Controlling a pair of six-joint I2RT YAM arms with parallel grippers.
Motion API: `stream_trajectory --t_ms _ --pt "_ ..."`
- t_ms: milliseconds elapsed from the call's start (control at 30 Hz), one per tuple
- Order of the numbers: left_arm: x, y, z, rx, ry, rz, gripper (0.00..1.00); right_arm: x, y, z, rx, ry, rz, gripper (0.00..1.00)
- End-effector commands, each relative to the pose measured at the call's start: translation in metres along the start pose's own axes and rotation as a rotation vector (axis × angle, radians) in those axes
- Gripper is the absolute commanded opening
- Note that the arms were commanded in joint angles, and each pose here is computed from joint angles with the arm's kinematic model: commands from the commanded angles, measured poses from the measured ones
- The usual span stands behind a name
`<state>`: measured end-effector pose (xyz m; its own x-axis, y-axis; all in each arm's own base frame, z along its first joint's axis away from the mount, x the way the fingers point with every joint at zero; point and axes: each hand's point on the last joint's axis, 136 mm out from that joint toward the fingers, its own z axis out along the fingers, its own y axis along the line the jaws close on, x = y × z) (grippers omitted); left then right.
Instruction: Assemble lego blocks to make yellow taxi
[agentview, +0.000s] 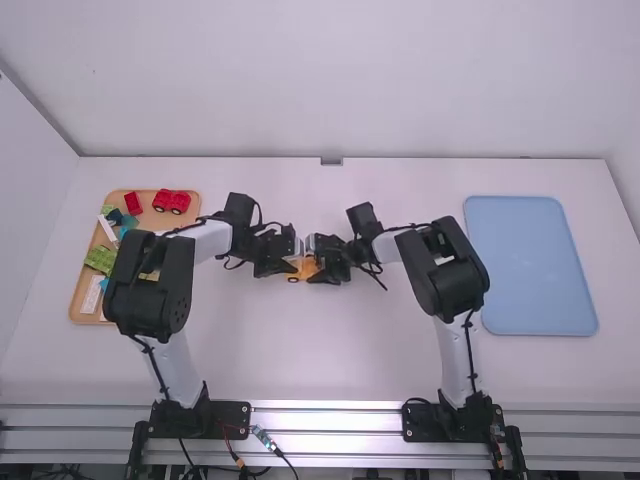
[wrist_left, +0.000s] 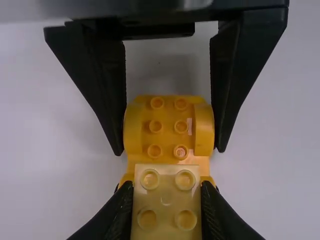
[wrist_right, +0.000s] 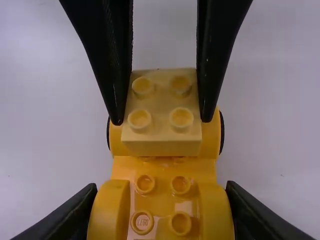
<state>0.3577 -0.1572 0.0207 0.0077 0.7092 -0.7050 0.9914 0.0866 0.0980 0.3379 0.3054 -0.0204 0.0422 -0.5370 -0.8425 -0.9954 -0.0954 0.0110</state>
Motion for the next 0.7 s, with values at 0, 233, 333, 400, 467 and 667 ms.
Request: stream_trajectory --t_ms 0,233,333,400,467,667 --pt "-0.0075 -0.0054 0.0014 0.001 -0.034 0.010 0.02 -0.0057 -0.0056 -0.0065 0.022 0.009 -0.006 0.50" --pt "-0.0040 -0.0033 0.0045 -0.025 -0.035 -0.028 0.02 -0.0052 -0.0054 -0.0065 0.022 0.011 -0.005 0.50" --pt "-0.0067 -0.0043 0.0033 -0.008 -0.027 -0.041 0.02 -0.0052 -0.0052 -0.0064 0.021 0.011 -0.008 0.50" --pt "-0.0082 -0.0044 0.0022 0.000 -0.027 -0.042 0.02 -0.0050 -0.0053 -0.0065 0.022 0.012 -0.007 0.49" --pt "-0.0081 -0.0052 0.0016 0.005 -0.023 -0.024 0.02 -0.0052 -0.0053 -0.0065 0.021 0.011 -0.007 0.49" --pt "-0.0075 -0.0063 0.0014 0.009 -0.022 -0.021 0.02 -0.0052 -0.0055 -0.0065 0.022 0.011 -0.008 0.49"
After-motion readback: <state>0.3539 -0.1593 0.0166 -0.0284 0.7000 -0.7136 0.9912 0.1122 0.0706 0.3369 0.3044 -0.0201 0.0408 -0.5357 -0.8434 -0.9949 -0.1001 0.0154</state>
